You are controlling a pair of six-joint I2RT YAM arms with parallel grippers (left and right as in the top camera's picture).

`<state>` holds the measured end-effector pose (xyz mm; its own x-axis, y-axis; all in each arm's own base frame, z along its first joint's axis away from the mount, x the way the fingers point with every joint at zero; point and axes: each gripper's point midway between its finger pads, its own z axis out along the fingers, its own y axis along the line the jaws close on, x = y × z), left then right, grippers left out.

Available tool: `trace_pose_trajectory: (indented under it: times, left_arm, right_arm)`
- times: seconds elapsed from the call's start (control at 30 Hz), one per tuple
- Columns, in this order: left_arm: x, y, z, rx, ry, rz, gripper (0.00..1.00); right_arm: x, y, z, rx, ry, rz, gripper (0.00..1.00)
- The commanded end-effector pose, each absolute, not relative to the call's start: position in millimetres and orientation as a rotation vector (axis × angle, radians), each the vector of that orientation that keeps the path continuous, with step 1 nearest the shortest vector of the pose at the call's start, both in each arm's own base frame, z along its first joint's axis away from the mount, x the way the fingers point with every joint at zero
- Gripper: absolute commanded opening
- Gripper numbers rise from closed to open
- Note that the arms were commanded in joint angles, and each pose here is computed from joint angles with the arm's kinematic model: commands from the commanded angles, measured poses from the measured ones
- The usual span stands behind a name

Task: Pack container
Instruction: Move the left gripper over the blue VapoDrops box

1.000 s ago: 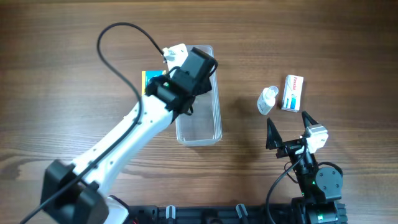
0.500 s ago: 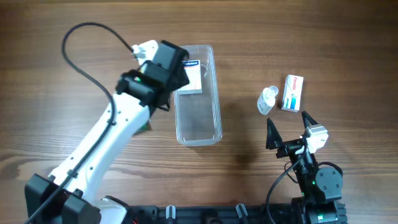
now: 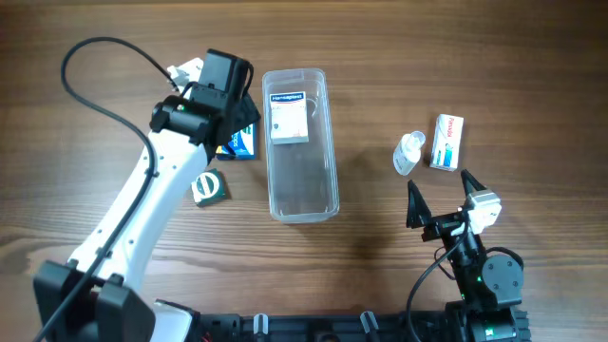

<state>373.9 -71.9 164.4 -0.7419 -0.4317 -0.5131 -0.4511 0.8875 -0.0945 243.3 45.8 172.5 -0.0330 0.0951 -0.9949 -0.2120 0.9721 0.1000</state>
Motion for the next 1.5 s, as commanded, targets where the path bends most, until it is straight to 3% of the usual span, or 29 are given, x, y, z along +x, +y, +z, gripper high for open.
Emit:
trace_pose_trajectory:
  times: [0.0,0.3,0.6,1.47]
  left_arm:
    - [378.1,-83.9,136.2,-0.558,2.624,0.023,1.0]
    - [381.4,-85.8,93.4,-0.559,2.716,0.09,1.0]
    - [387.7,-108.9,93.5,-0.398,2.754,-0.062,1.0]
    - [395.4,-77.0,92.5,-0.328,2.729,0.114,1.0]
  right_arm:
    - [243.1,47.5,172.4,-0.116,1.584,0.242,1.0]
    - [243.1,47.5,172.4,-0.116,1.584,0.242,1.0]
    - [243.1,47.5,172.4,-0.116,1.584,0.242,1.0]
    - [243.1,47.5,172.4,-0.115,1.584,0.242,1.0]
